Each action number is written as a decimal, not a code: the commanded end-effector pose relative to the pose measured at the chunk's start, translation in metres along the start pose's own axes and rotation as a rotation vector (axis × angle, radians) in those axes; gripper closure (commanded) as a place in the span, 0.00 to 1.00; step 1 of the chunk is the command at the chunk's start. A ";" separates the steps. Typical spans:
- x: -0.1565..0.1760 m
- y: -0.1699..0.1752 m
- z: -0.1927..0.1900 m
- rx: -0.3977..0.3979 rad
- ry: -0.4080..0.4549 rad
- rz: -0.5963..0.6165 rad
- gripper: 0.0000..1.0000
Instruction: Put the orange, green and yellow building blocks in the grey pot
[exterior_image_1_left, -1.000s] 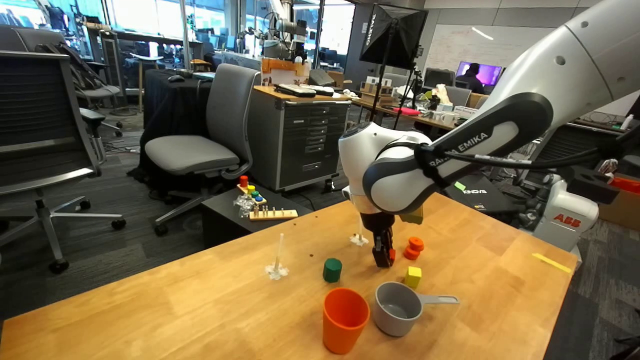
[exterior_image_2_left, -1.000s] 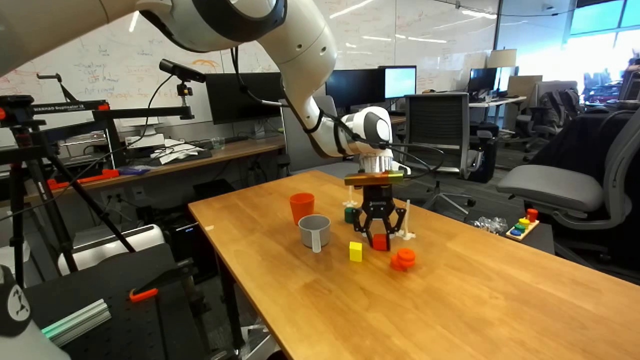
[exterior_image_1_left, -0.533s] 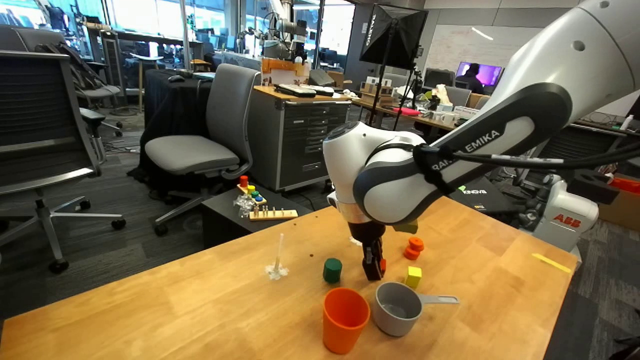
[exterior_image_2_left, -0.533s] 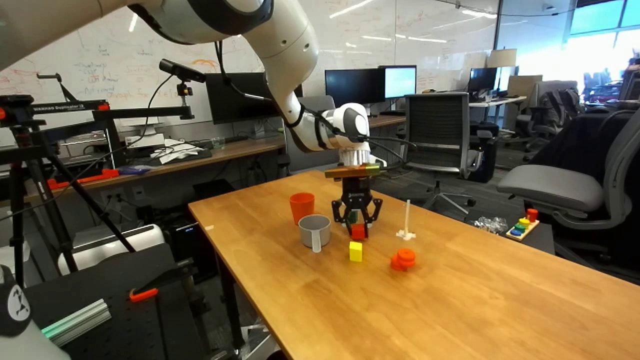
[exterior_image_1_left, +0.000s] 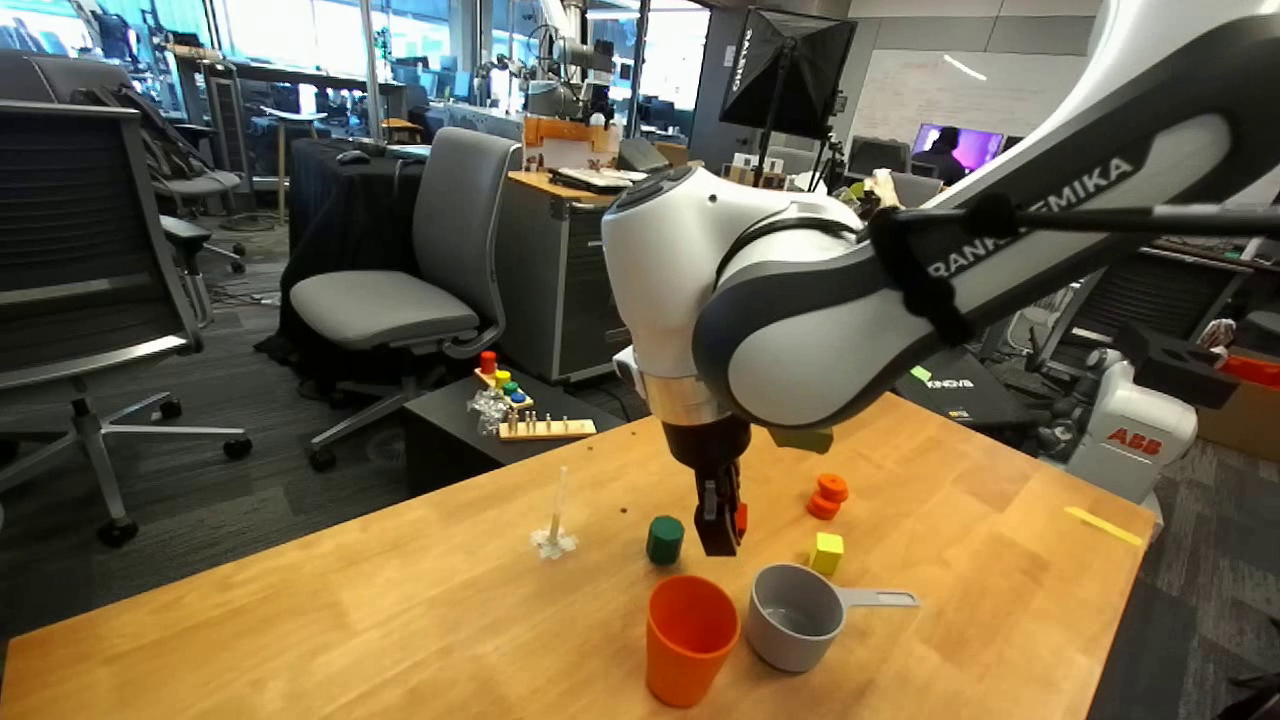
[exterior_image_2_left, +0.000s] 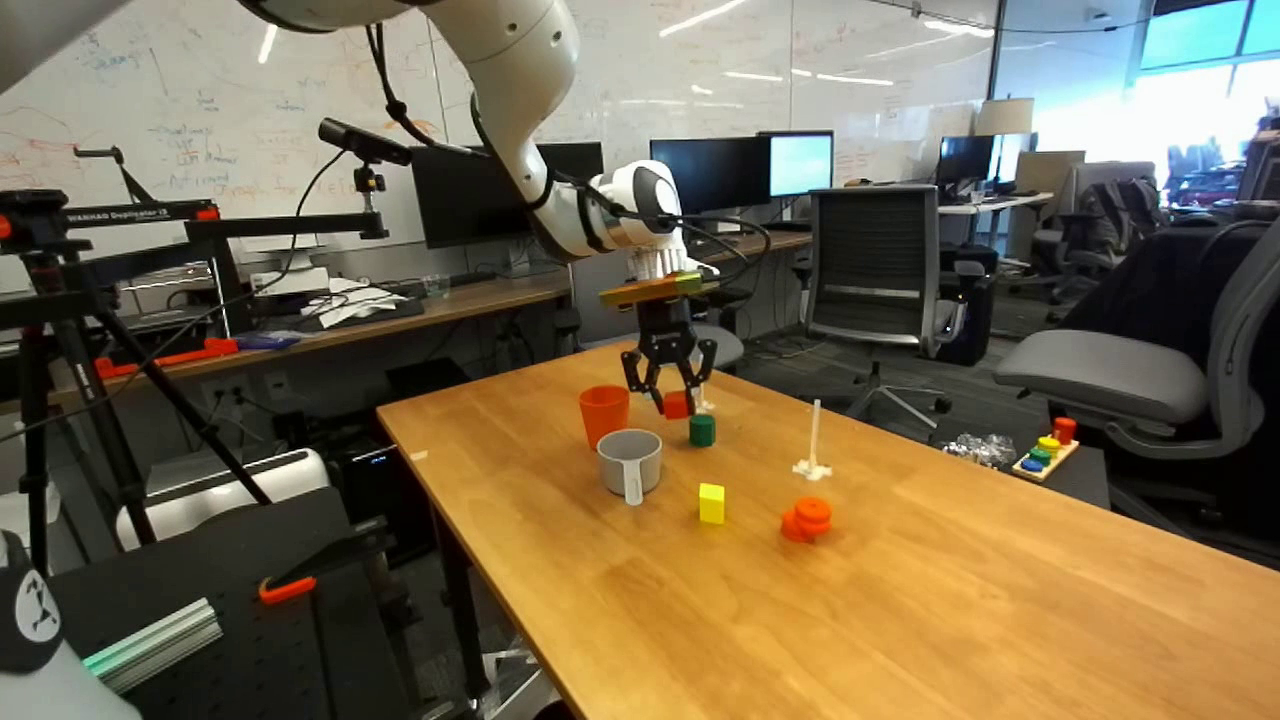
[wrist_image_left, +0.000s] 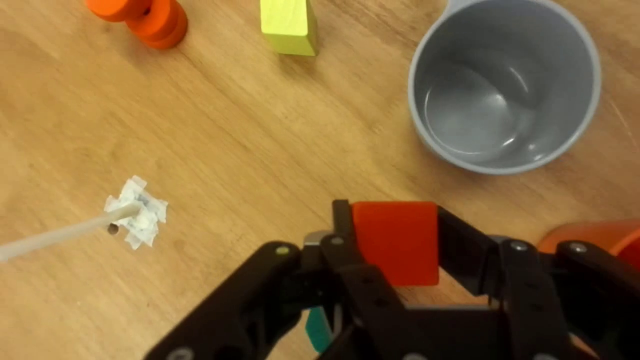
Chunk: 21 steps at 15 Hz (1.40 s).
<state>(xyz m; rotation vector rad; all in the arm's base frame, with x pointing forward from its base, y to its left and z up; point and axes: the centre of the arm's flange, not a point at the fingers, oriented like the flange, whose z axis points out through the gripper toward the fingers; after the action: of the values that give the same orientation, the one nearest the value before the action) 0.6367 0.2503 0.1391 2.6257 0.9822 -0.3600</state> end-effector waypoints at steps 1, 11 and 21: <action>-0.032 -0.020 -0.025 -0.011 0.006 0.016 0.84; -0.073 -0.059 0.008 0.057 -0.061 0.063 0.84; -0.096 -0.010 0.026 0.047 -0.107 0.119 0.00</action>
<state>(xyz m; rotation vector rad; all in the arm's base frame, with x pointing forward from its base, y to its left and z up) 0.5557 0.2105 0.1349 2.6641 0.8061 -0.5145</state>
